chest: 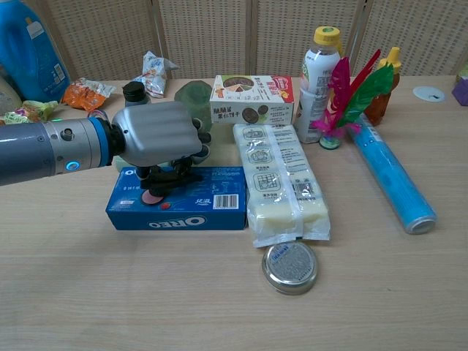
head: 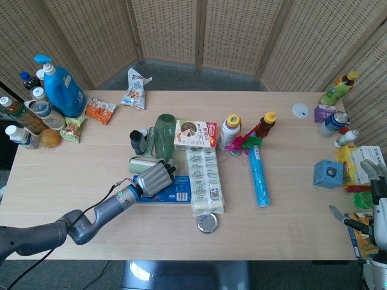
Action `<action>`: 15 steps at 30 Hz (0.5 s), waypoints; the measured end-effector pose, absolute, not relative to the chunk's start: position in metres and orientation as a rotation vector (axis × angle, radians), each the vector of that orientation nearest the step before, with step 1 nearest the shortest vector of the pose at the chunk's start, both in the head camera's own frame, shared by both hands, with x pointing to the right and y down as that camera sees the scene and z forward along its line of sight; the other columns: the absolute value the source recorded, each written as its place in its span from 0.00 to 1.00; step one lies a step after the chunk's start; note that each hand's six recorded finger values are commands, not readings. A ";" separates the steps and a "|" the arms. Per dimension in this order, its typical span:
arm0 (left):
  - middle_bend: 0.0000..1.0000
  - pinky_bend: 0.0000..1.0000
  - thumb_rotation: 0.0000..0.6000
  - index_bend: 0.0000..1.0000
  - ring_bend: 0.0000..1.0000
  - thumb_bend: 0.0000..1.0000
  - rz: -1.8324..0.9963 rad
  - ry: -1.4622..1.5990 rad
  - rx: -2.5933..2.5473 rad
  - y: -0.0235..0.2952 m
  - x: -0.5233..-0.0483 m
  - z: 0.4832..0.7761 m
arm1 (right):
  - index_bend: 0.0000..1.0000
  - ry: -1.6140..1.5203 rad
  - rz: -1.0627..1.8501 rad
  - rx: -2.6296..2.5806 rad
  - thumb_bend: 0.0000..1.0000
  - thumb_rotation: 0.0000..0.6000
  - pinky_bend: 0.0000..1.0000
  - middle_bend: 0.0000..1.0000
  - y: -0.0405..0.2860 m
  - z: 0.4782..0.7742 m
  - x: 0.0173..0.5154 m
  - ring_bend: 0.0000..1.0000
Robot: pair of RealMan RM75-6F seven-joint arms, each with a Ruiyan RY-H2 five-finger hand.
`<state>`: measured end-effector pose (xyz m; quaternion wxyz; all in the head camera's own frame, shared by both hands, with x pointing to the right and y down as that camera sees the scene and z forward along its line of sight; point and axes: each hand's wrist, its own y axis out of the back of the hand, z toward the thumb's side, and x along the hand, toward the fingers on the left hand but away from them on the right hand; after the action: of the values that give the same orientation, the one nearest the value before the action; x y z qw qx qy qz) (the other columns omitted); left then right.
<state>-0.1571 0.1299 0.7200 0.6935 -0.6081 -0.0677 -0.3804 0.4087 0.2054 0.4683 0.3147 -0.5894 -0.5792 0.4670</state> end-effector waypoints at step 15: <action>0.52 0.69 1.00 0.64 0.50 0.00 -0.767 -0.023 -1.355 0.119 -0.153 0.669 | 0.00 -1.521 1.223 -1.556 0.00 1.00 0.00 0.11 0.207 0.466 0.406 0.00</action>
<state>-0.1529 0.1193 0.6687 0.7119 -0.6111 -0.0105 -0.3460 0.4060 0.2068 0.4665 0.3173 -0.5912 -0.5779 0.4647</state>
